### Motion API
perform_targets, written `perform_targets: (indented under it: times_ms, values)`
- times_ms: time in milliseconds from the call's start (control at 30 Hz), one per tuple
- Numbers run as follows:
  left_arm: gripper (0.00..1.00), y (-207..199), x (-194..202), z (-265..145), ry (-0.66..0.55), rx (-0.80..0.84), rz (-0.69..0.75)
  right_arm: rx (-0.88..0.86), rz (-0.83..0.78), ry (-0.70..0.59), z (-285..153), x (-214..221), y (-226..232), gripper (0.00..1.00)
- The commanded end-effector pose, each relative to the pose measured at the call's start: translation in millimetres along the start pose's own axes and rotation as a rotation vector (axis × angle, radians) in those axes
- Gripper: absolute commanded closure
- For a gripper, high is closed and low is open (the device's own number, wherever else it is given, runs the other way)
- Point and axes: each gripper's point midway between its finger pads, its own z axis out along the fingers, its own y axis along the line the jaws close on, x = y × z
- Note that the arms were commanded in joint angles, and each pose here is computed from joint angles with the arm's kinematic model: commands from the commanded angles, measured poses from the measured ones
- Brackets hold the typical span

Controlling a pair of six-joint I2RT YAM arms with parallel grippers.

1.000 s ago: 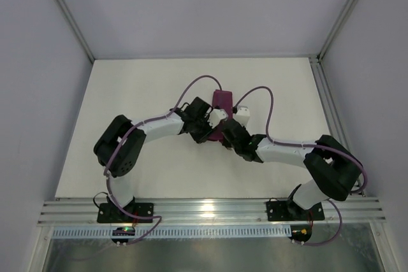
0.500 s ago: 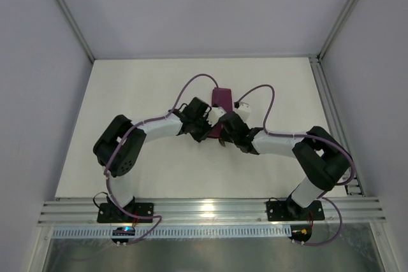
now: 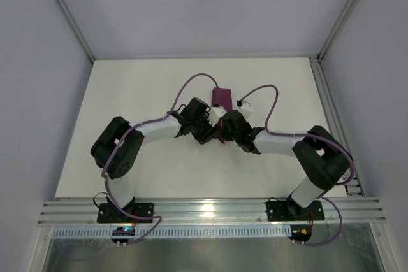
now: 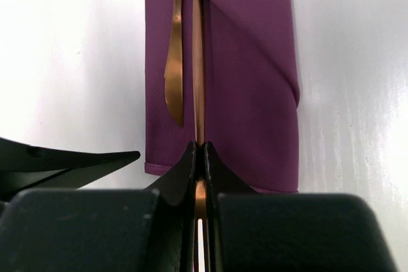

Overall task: Fold the napkin into a case and place the utensils inside
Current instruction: Stuff the fork into the folded napkin.

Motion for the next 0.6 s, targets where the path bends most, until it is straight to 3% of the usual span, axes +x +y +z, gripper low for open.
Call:
perform_targets:
  times_ms: [0, 167, 367, 500, 567]
  values:
    - [0.54, 7, -17, 14, -0.035, -0.013, 0.016, -0.040, 0.044, -0.050, 1, -14, 11, 0.97]
    - [0.58, 14, -11, 22, -0.023, -0.052, -0.003, -0.038, 0.056, -0.055, 3, -16, 10, 0.97]
    - [0.91, 10, -13, 21, -0.030, -0.030, -0.020, -0.047, 0.087, -0.051, 8, -16, 9, 0.97]
    - [1.00, 7, -11, 19, -0.022, -0.017, -0.019, -0.045, 0.116, -0.069, 12, -24, 8, 0.97]
    - [1.00, 4, -11, 18, -0.023, -0.006, -0.024, -0.041, 0.135, -0.077, 17, -28, 5, 0.97]
